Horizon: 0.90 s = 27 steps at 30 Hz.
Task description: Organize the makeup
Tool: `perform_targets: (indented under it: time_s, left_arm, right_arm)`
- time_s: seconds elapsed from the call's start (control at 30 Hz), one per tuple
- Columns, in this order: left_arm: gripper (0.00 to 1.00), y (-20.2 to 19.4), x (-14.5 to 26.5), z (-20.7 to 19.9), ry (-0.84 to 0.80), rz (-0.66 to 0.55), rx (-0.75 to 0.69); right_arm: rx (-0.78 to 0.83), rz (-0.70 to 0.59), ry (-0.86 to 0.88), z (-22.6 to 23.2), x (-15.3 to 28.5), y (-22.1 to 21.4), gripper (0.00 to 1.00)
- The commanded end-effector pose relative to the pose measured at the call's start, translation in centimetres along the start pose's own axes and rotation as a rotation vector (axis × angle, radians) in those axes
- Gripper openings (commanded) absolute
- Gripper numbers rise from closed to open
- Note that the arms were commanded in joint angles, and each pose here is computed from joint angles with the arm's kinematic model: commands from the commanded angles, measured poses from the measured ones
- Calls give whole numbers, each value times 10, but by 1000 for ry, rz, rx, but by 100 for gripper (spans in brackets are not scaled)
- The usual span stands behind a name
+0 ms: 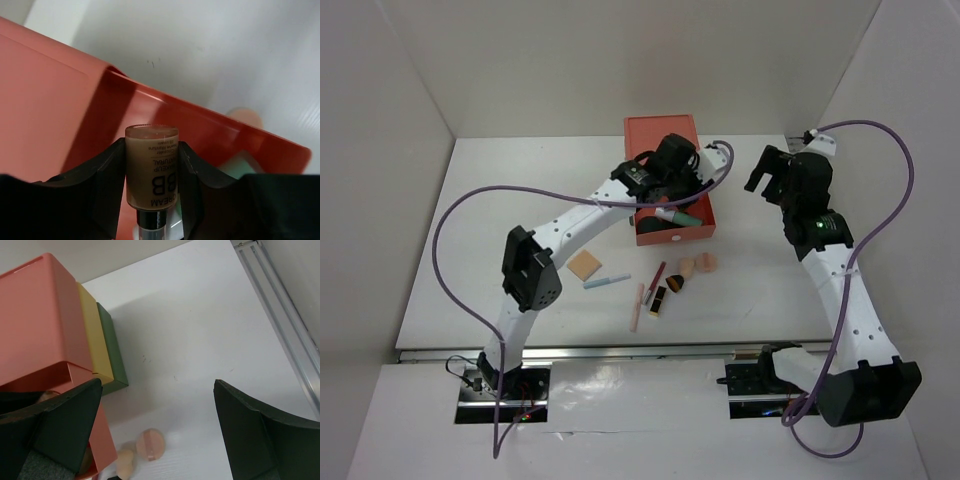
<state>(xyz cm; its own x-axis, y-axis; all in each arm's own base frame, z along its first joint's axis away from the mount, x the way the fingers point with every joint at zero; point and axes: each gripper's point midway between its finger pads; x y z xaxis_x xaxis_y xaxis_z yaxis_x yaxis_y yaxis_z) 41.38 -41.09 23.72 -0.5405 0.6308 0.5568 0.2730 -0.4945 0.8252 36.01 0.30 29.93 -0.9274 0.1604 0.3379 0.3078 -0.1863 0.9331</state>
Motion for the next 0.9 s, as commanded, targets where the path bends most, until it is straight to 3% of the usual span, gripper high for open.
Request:
perform_targets:
  time_s: [0.0,0.13,0.3,0.5,0.57,0.7,0.87]
  left_arm:
    - [10,38,26,15,85,-80,-69]
    - [14,37,30,7,70,-94,-75]
    - [59,40,36,4,74,-105,-79]
    - [81,55,55,6,89,-145,-70]
    - [100,59,62,8,102,-157,-59]
    - [100,75,89,13,141,-207,-3]
    - [100,88,142,52,251,-280,184]
  right_arm:
    - [-14,3,7,-2,6,-1,100]
    - [-15,12,5,-4,6,-3,100]
    - [-9,-1,45,3,7,3,100]
    - [18,34,81,8,8,-3,100]
    - [28,41,91,9,11,-5,100]
    - [60,25,156,16,27,1,100]
    - [129,-18,318,37,59,17,100]
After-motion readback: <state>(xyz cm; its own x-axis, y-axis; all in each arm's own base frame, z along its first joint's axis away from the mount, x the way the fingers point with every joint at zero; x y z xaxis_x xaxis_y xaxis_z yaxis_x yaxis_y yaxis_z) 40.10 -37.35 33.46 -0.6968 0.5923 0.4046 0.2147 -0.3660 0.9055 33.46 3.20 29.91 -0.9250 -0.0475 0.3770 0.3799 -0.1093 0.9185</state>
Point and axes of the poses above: each gripper's point midway between its finger pads, its own x axis back along the fingers, its own z axis along the line the jaws close on, y = z × x, and after that the axes turned 7 degrees about x, right-handed
